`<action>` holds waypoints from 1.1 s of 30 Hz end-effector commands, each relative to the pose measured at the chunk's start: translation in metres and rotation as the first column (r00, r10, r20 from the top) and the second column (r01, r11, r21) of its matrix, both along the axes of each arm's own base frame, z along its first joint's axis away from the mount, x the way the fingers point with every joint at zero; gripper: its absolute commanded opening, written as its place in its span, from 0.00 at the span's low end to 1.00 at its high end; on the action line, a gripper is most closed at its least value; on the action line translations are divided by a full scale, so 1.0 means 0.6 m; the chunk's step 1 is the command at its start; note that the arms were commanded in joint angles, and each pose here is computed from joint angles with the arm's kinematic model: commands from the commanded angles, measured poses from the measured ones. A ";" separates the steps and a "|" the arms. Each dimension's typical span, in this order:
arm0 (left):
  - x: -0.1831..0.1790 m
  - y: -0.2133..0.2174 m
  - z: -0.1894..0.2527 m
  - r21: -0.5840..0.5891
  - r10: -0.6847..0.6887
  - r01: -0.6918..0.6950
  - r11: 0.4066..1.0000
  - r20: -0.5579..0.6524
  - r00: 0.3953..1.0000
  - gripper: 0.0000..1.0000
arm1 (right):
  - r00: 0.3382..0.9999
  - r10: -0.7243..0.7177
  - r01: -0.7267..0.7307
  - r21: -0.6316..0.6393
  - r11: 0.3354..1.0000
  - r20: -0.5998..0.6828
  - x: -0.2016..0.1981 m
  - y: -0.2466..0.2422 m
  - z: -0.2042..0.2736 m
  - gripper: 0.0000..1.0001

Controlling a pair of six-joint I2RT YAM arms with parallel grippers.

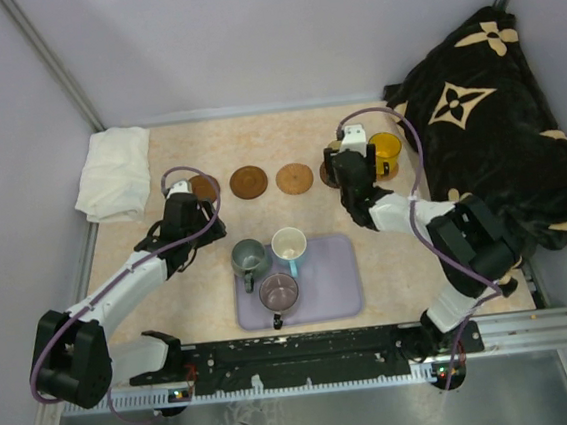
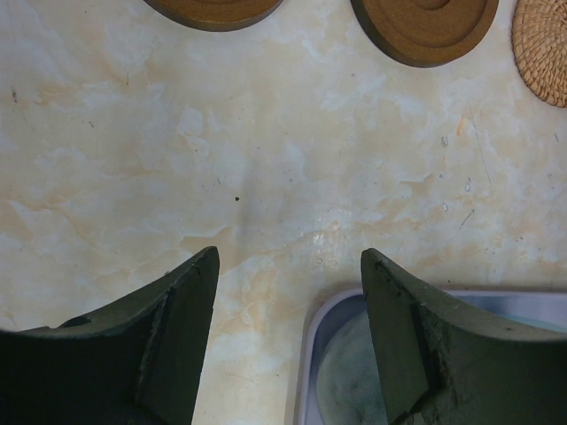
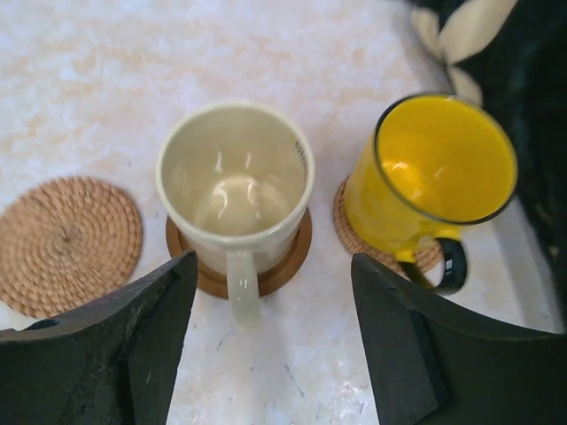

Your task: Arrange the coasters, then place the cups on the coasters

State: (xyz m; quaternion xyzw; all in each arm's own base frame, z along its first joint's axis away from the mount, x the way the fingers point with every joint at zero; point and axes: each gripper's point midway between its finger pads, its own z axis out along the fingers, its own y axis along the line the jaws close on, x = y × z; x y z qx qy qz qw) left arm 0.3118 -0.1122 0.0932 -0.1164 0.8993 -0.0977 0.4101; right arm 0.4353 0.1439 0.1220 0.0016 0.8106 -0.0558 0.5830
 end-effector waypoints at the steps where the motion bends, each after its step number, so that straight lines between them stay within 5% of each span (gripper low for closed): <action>1: 0.007 -0.011 0.013 -0.023 -0.011 0.011 1.000 0.020 1.000 0.72 | 0.977 -0.078 0.058 0.110 0.992 0.196 -0.002 -0.005 0.160 0.71; 10: 0.007 -0.011 0.020 -0.021 -0.017 0.018 1.000 0.032 0.999 0.72 | 0.979 -0.086 0.058 0.151 0.987 0.186 -0.055 -0.008 0.222 0.70; 19: -0.003 -0.010 0.017 -0.004 -0.022 0.022 1.000 0.026 0.999 0.72 | 0.992 0.116 -0.121 0.133 0.984 0.041 -0.173 0.064 0.166 0.67; 33: -0.019 -0.027 0.027 0.000 -0.049 0.049 0.999 0.036 0.998 0.71 | 0.927 0.342 -0.298 0.252 0.921 -0.152 -0.338 0.156 0.092 0.58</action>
